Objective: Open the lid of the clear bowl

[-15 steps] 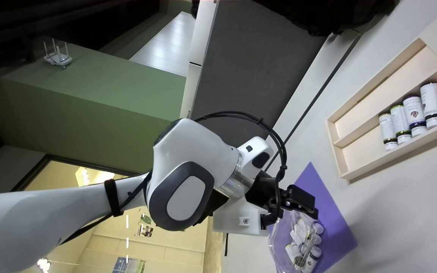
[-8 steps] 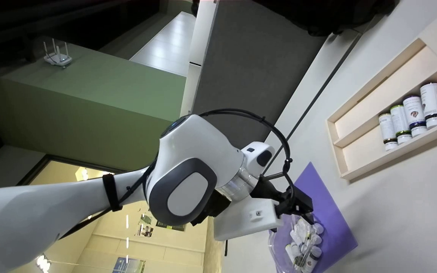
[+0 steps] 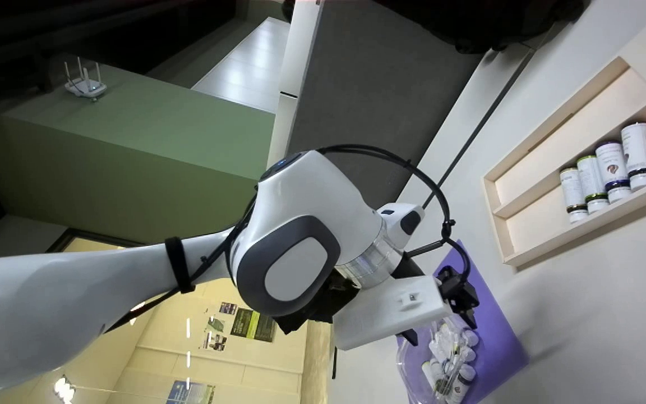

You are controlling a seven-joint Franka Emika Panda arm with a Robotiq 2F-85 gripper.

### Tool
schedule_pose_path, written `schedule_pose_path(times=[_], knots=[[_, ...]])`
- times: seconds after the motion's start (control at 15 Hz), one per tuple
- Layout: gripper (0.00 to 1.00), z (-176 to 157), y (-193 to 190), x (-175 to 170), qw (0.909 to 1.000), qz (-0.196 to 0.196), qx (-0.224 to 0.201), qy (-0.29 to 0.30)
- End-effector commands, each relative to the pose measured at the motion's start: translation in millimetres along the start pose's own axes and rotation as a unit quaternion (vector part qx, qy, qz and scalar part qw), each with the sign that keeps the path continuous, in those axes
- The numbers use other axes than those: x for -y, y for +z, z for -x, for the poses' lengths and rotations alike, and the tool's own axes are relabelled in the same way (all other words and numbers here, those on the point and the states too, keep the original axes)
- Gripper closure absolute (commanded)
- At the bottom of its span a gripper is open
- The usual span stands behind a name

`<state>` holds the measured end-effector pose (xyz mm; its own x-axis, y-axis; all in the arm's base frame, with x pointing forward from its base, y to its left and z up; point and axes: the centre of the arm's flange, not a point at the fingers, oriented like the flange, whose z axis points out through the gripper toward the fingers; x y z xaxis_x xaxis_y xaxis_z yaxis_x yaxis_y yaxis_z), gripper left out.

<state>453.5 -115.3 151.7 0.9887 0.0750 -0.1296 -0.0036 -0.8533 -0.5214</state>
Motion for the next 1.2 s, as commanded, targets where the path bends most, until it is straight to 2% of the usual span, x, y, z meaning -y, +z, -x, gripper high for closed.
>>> schedule_pose_path(times=[0.0, 0.47, 1.13], knots=[[0.00, -15, 2, -11, 0.9999, -0.002, -0.010, -0.010], [0.00, -25, 14, -16, 0.9989, -0.043, -0.008, -0.017], [0.00, -32, 13, -10, 0.9893, -0.146, -0.002, 0.006]])
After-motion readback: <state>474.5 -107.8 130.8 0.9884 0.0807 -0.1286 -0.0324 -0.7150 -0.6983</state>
